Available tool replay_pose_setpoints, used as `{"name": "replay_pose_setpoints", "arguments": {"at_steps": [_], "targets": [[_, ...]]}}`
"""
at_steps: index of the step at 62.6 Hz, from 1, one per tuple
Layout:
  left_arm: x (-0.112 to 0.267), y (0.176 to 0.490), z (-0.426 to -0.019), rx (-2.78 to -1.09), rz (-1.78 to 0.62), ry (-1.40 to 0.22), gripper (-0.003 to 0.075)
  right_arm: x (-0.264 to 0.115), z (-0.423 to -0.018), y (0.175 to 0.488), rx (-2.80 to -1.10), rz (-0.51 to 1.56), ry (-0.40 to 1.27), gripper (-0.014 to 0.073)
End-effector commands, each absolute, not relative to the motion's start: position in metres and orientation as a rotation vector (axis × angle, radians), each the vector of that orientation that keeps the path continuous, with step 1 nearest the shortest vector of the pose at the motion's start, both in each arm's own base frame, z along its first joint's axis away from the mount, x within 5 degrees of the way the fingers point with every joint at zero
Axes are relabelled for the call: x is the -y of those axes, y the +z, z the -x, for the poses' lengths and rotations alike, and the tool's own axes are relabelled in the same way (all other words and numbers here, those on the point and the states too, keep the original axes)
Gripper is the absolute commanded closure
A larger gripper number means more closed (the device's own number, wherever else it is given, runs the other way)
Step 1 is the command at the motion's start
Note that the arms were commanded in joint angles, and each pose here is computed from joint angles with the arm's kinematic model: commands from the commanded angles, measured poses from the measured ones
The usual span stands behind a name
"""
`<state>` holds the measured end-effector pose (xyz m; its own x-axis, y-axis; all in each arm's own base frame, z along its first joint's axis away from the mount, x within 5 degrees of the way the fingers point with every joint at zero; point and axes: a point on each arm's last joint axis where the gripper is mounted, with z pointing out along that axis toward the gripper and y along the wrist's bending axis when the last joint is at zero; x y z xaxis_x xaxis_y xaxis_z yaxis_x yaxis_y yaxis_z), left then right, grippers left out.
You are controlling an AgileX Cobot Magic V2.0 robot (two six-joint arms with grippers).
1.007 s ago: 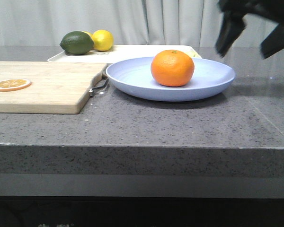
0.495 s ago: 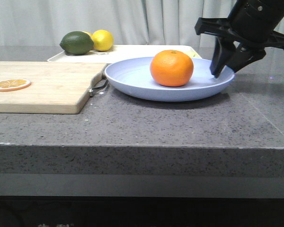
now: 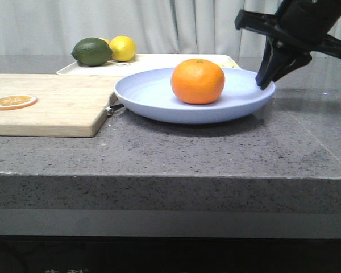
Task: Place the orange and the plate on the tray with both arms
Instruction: 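Lower the right gripper to the plate rim nearest it and grip, then lift the plate with the orange and carry it over the white tray, then lower the plate onto the tray, open the right gripper and withdraw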
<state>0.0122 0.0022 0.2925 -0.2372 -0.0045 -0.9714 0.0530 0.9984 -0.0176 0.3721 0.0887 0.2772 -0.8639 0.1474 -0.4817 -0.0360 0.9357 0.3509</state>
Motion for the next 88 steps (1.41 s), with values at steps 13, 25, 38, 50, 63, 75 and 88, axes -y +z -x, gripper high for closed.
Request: {"name": "replay_pose_setpoints", "arguments": {"at_steps": [13,25,38,50,63,75,88], "targets": [[-0.002,0.307,-0.013,-1.717,-0.027,-0.071,0.0738,-0.092,-0.387,0.353,-2.365,-0.120,0.652,0.0655],[-0.002,0.307,-0.013,-1.717,-0.027,-0.071,0.0738,-0.104,-0.414,0.373,-2.334,-0.137,0.751,0.0655],[-0.002,0.307,-0.013,-1.717,-0.027,-0.071,0.0738,-0.116,-0.453,0.381,-2.249,-0.224,0.906,0.0655],[-0.002,0.307,-0.013,-1.717,-0.027,-0.071,0.0738,-0.121,-0.486,0.376,-2.173,-0.299,0.968,0.0655],[-0.002,0.307,-0.013,-1.717,-0.027,-0.071,0.0738,-0.124,-0.512,0.360,-2.109,-0.359,0.998,0.0655],[-0.002,0.307,-0.013,-1.717,-0.027,-0.071,0.0738,-0.122,-0.526,0.347,-2.052,-0.392,0.991,0.0655],[-0.002,0.307,-0.013,-1.717,-0.027,-0.071,0.0738,-0.118,-0.532,0.339,-2.054,-0.393,0.942,0.0655]]}}
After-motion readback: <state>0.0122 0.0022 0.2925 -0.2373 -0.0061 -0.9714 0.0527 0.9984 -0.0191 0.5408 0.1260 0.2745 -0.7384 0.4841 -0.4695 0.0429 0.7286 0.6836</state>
